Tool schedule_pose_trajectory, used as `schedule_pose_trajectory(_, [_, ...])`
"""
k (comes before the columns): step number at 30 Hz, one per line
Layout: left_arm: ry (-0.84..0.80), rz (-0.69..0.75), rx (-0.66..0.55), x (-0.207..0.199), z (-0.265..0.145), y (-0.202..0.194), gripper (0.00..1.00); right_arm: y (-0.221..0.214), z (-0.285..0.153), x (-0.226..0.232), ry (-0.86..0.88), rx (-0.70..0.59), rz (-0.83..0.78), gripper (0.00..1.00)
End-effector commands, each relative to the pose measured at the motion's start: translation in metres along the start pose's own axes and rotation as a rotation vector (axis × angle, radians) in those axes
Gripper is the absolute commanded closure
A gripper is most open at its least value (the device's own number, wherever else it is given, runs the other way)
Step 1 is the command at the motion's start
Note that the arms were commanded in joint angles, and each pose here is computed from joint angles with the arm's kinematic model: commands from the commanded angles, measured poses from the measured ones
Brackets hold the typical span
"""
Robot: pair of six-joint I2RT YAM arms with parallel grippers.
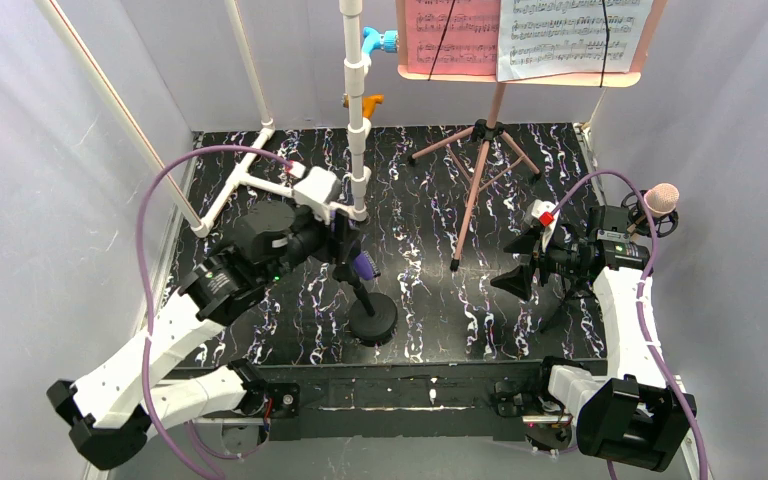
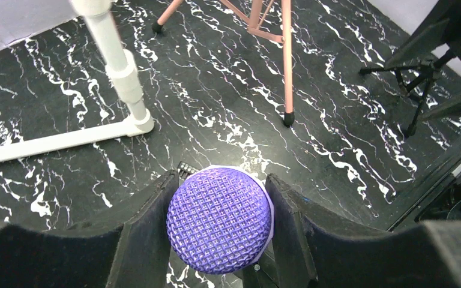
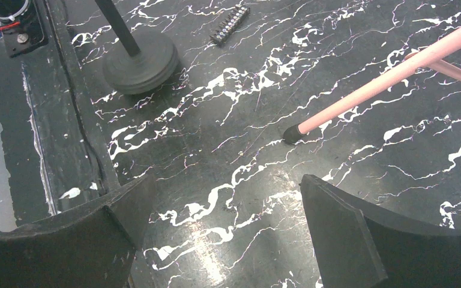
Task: Pack up the instrument practice props
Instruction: Place the microphone stand with the microphone at the center of the board.
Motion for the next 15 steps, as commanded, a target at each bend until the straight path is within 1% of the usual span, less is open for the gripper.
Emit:
schedule_pose_trajectory(1, [0.08, 0.057, -0.164, -0.011, 0.002, 0.045, 1.0, -0.001, 0.001, 0.001, 0.011, -0.002, -0.01, 0.0])
schedule_pose_trajectory(6, [0.126, 0.141, -0.187, -0.04, 0.018, 0.057, 1.0, -0.001, 0.001, 0.001, 0.01, 0.0, -0.014, 0.0])
schedule_pose_trajectory(9, [0.129, 0.162, -0.202, -0.061, 0.03, 0.059, 1.0, -0.001, 0.001, 0.001, 0.008, 0.001, -0.015, 0.0])
schedule_pose_trajectory(15, [0.173, 0.12, -0.211, -0.09, 0.051, 0.062, 1.0, -0.001, 0.001, 0.002, 0.008, 0.004, -0.018, 0.0])
Point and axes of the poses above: each gripper's point midway between its finger pads, its own z axis out along the fingers, its own x axis along the line the jaws close on, y = z × x, the point moved 10 cm from there along -z, back along the fingers, and after that the axes turned 14 degrees about z, right-handed, at the moved point
